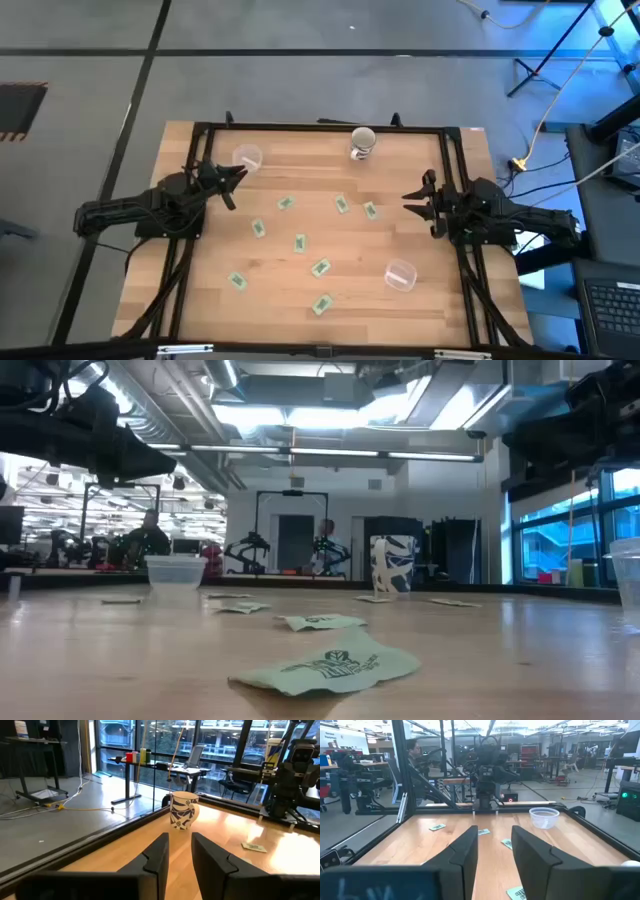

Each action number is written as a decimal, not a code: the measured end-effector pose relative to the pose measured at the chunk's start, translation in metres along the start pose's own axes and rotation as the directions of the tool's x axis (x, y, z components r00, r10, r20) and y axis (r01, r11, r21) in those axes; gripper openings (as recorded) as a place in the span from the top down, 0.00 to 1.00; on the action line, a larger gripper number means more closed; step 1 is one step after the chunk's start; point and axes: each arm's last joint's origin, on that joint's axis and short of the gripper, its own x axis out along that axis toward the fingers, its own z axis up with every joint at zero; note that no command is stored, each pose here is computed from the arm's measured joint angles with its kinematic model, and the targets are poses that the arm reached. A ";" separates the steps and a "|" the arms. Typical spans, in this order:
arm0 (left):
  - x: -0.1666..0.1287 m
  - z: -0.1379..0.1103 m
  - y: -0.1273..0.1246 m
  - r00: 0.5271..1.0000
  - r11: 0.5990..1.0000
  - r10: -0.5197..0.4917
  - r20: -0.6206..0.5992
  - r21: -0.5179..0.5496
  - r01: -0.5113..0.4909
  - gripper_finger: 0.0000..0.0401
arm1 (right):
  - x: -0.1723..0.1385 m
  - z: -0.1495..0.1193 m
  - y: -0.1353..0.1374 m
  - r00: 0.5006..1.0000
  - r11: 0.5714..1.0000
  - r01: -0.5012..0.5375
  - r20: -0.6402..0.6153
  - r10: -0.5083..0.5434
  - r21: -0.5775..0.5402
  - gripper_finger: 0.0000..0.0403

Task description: Pick and place items into bin

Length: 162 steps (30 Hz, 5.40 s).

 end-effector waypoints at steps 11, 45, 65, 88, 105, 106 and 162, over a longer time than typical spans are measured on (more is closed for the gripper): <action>0.000 0.000 0.000 1.000 1.000 0.000 0.000 0.000 0.000 0.81 | 0.000 0.000 0.000 1.000 1.000 0.000 0.000 0.000 0.000 0.70; 0.000 0.000 0.000 1.000 1.000 0.000 0.000 0.000 0.000 0.81 | 0.000 0.000 0.000 1.000 1.000 0.000 0.000 0.000 0.000 0.70; 0.000 0.000 0.000 1.000 1.000 0.000 0.000 0.000 0.000 0.81 | 0.000 0.000 0.000 1.000 1.000 0.000 0.000 0.000 0.000 0.70; 0.000 0.000 0.000 1.000 1.000 0.001 0.000 0.000 -0.001 0.81 | 0.000 0.001 0.000 1.000 0.983 -0.002 0.006 0.001 0.184 0.70; 0.000 0.000 0.000 1.000 1.000 0.007 0.001 0.012 -0.007 0.81 | 0.000 0.001 0.000 1.000 0.966 -0.004 0.012 0.001 0.260 0.70; 0.000 0.000 0.000 1.000 1.000 0.009 0.002 0.017 -0.009 0.81 | 0.000 0.001 0.000 1.000 0.966 -0.004 0.011 0.001 0.259 0.70; 0.000 0.000 0.001 0.999 0.984 0.044 0.008 0.171 -0.045 0.81 | 0.032 0.050 -0.011 0.955 0.946 0.259 -0.199 -0.220 0.194 0.46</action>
